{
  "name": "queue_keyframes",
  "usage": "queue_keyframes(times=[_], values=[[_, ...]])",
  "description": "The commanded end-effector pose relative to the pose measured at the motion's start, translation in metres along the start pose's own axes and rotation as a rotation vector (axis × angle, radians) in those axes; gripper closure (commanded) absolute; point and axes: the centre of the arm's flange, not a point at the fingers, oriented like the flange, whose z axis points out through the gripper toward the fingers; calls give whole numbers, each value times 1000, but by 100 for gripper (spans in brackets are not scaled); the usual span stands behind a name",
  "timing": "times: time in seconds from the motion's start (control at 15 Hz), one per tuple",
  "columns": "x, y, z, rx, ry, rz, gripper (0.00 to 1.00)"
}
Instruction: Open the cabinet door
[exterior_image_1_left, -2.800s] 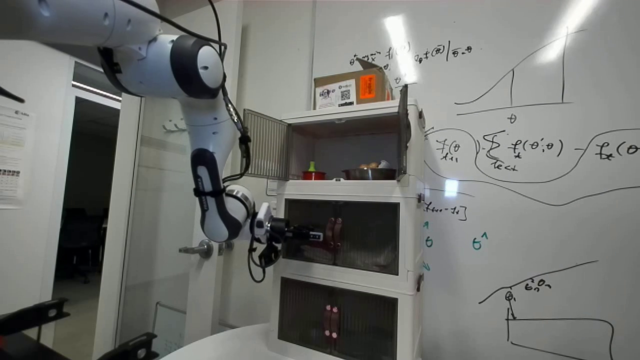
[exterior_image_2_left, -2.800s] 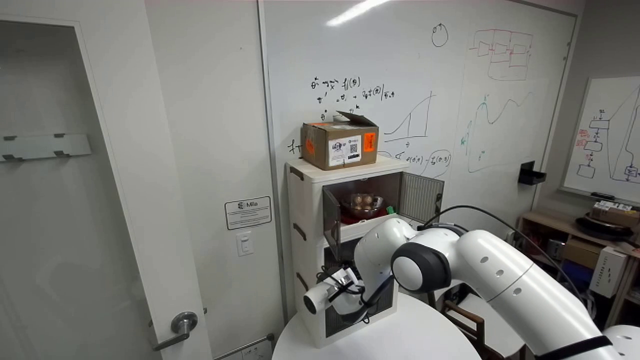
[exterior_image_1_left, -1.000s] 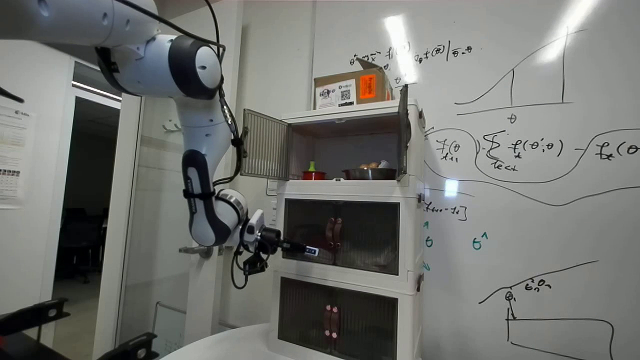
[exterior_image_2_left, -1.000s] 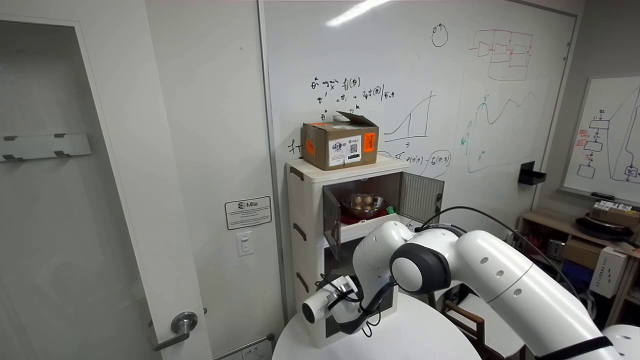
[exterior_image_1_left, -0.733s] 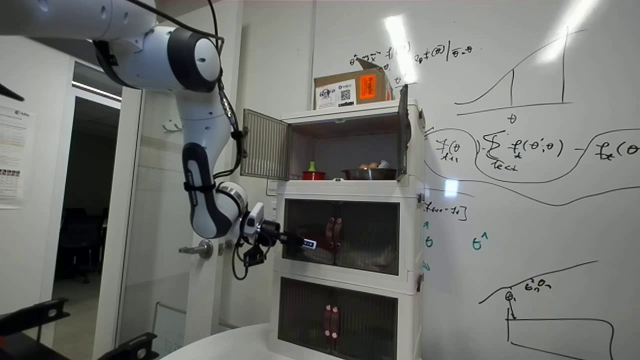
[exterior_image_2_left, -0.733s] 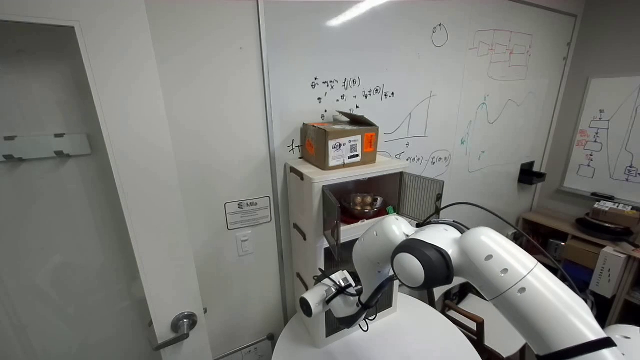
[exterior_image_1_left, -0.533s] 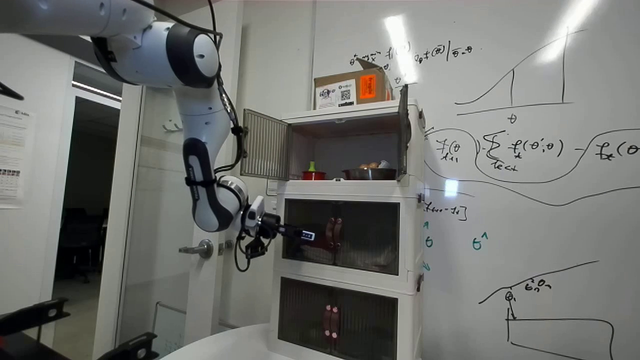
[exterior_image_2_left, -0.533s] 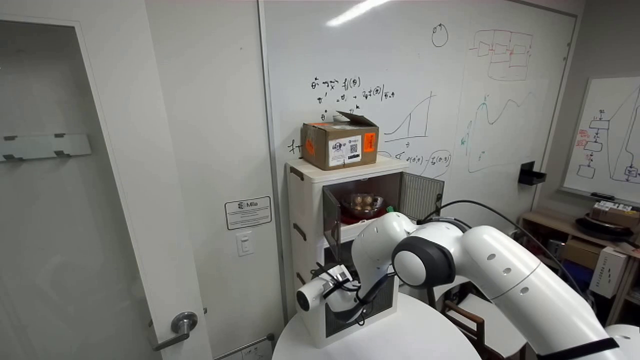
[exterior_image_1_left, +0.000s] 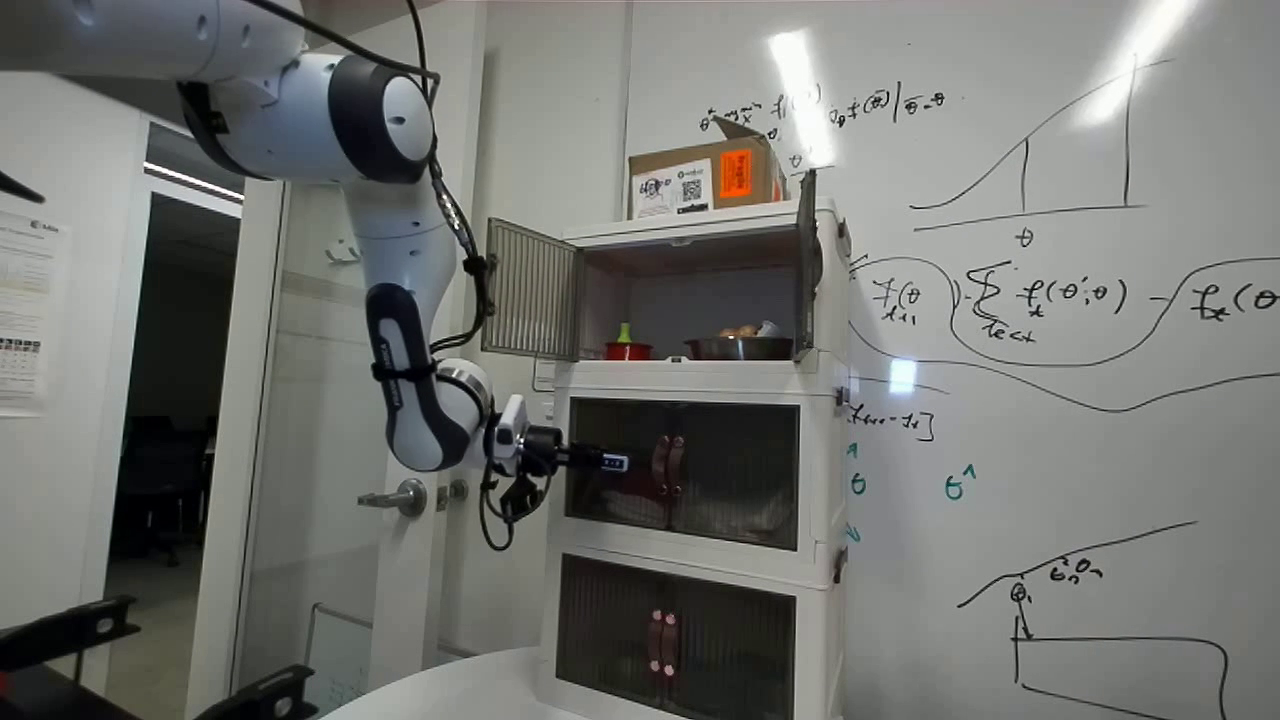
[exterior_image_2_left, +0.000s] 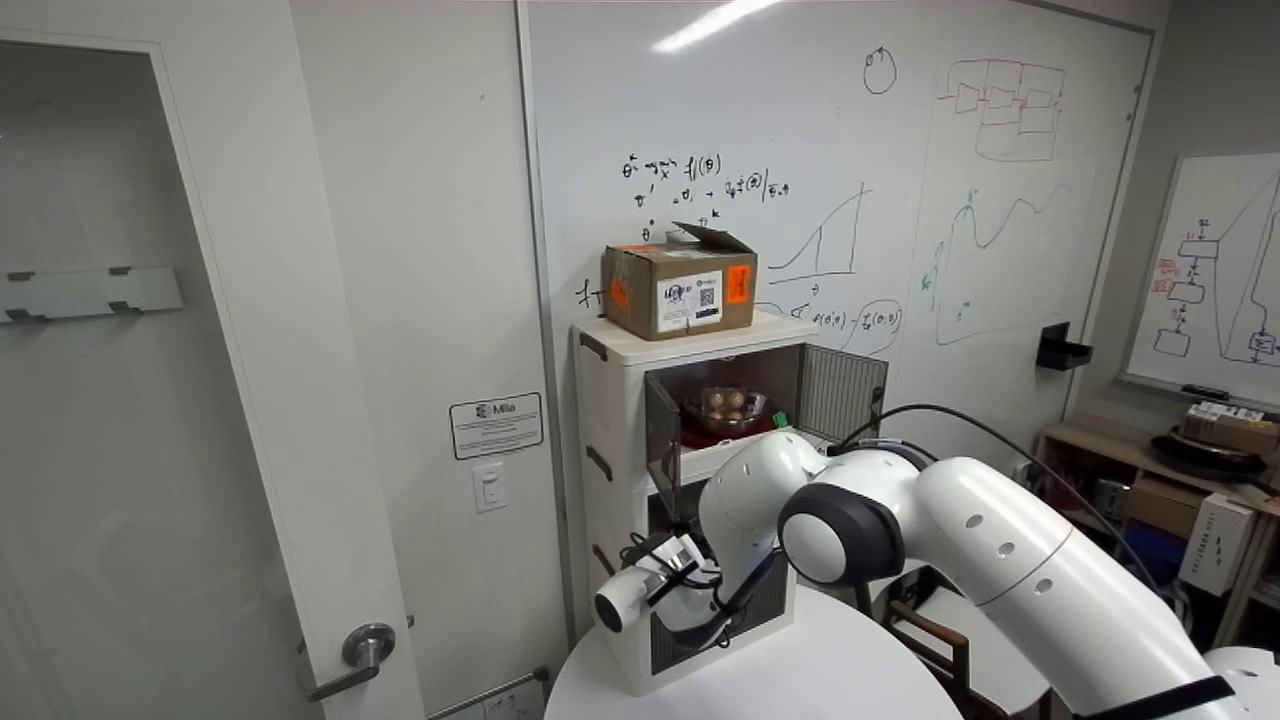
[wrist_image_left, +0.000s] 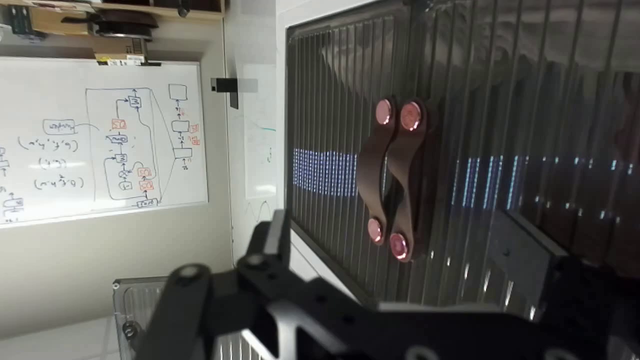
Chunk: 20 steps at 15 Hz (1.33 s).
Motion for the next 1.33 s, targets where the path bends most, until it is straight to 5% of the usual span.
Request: queue_keyframes(times=[0.0, 0.27, 0.93, 1.0, 1.27], values=[[4, -6, 11, 26, 93, 56, 0], [7, -1, 16, -14, 74, 72, 0], [16, 11, 54, -130, -158, 44, 0], [16, 11, 53, -132, -163, 42, 25], [17, 9, 48, -116, -169, 28, 48]])
